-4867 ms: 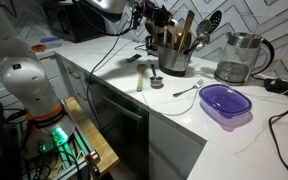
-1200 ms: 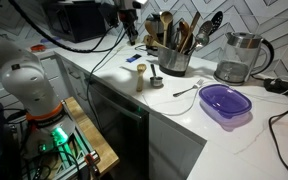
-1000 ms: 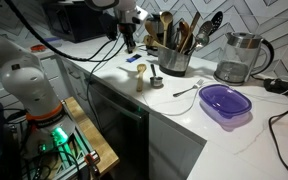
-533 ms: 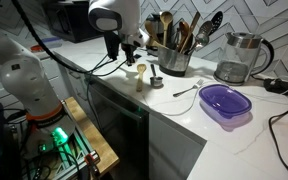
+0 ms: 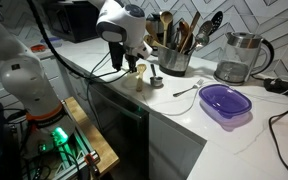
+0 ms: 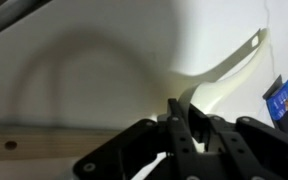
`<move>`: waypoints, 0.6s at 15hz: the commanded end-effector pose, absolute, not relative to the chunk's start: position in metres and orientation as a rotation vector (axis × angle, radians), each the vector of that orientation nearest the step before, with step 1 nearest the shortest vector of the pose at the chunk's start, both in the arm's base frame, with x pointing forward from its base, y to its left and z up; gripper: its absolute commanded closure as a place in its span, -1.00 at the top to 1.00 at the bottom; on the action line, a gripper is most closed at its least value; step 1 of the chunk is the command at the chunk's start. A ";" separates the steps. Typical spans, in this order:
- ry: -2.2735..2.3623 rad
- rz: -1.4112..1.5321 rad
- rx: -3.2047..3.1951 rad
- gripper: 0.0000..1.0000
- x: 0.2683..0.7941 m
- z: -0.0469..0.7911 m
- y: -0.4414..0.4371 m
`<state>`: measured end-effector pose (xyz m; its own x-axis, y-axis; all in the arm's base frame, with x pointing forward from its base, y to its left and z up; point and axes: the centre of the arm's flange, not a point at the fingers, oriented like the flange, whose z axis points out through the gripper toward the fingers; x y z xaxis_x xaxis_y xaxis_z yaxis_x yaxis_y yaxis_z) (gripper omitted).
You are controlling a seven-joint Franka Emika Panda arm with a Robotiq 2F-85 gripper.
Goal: Remove the white cooking utensil from the metal utensil holding bucket and put it on the counter top
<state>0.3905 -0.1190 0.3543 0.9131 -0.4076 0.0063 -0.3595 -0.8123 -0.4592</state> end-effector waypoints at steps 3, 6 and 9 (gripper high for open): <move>0.545 -0.154 -2.622 -0.31 0.399 0.335 -0.125; 0.521 -0.180 -2.669 0.25 0.398 0.344 -0.125; 0.459 -0.237 -2.739 0.70 0.396 0.367 -0.122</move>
